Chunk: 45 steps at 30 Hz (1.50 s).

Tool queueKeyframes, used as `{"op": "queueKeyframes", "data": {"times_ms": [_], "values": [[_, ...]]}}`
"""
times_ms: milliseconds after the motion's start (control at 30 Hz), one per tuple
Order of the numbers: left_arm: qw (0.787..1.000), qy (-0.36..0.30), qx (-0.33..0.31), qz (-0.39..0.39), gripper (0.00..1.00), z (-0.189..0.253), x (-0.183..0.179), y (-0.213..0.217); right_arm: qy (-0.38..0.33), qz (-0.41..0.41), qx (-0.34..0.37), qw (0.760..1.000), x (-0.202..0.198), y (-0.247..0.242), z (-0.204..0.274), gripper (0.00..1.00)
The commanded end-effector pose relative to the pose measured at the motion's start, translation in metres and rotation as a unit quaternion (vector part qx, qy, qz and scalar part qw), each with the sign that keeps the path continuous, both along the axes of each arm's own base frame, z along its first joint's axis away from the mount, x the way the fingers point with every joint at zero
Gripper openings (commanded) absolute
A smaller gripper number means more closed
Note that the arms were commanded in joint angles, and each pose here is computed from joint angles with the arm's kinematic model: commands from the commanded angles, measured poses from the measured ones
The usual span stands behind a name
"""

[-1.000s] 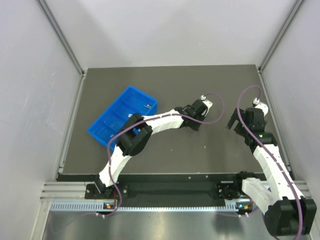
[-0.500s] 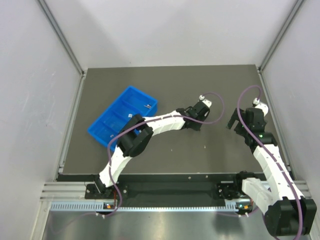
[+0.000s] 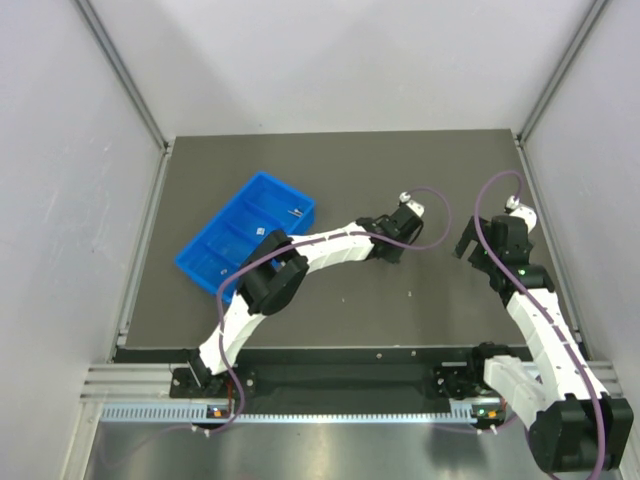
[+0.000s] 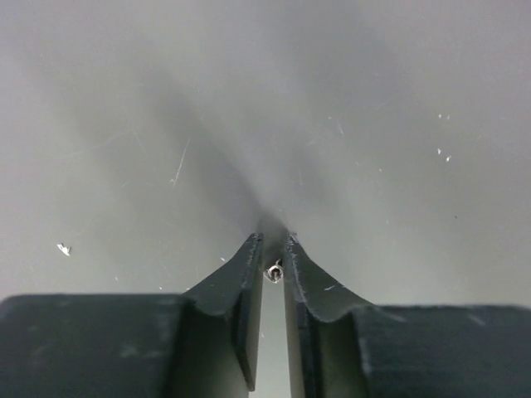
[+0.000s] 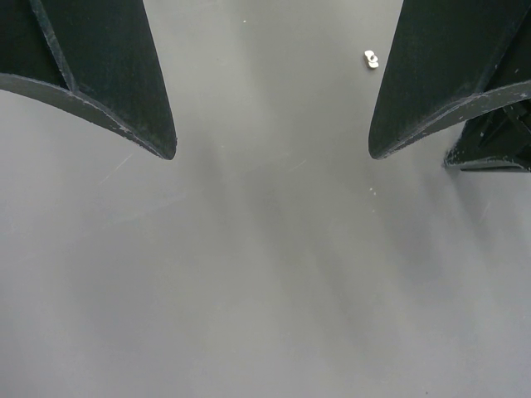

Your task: Sort the screws and nuts into containers

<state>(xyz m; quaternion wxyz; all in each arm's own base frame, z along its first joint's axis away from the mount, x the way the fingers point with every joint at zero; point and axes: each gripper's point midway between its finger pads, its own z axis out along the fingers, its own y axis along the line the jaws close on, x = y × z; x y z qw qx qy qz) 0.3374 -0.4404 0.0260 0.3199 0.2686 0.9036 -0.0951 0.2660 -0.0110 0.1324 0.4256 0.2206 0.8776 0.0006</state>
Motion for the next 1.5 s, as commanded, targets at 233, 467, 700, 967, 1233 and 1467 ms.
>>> {"op": "queueKeyframes", "data": {"times_ms": [233,467,700,967,1233,1467], "values": [[0.997,0.031,0.064,-0.020,0.35,-0.026,-0.017,0.026,-0.023,-0.006,-0.003,1.000,0.006,-0.005,0.018,1.00],[0.997,0.040,0.041,-0.057,0.43,-0.015,-0.025,0.019,-0.026,-0.005,-0.004,1.000,0.005,-0.005,0.019,1.00],[0.995,0.052,0.041,-0.074,0.39,-0.022,-0.033,0.020,-0.024,-0.006,-0.004,1.000,0.005,-0.005,0.018,1.00],[0.995,0.052,0.061,-0.064,0.23,-0.037,-0.030,0.026,-0.023,-0.008,-0.004,1.000,0.004,-0.006,0.017,1.00],[0.997,0.029,0.067,-0.021,0.07,-0.028,-0.021,0.034,-0.024,-0.009,-0.005,1.000,0.004,-0.006,0.018,1.00],[0.995,-0.064,-0.034,0.072,0.08,0.056,0.000,0.049,-0.025,0.016,0.003,1.000,0.005,0.002,0.015,1.00]]}}
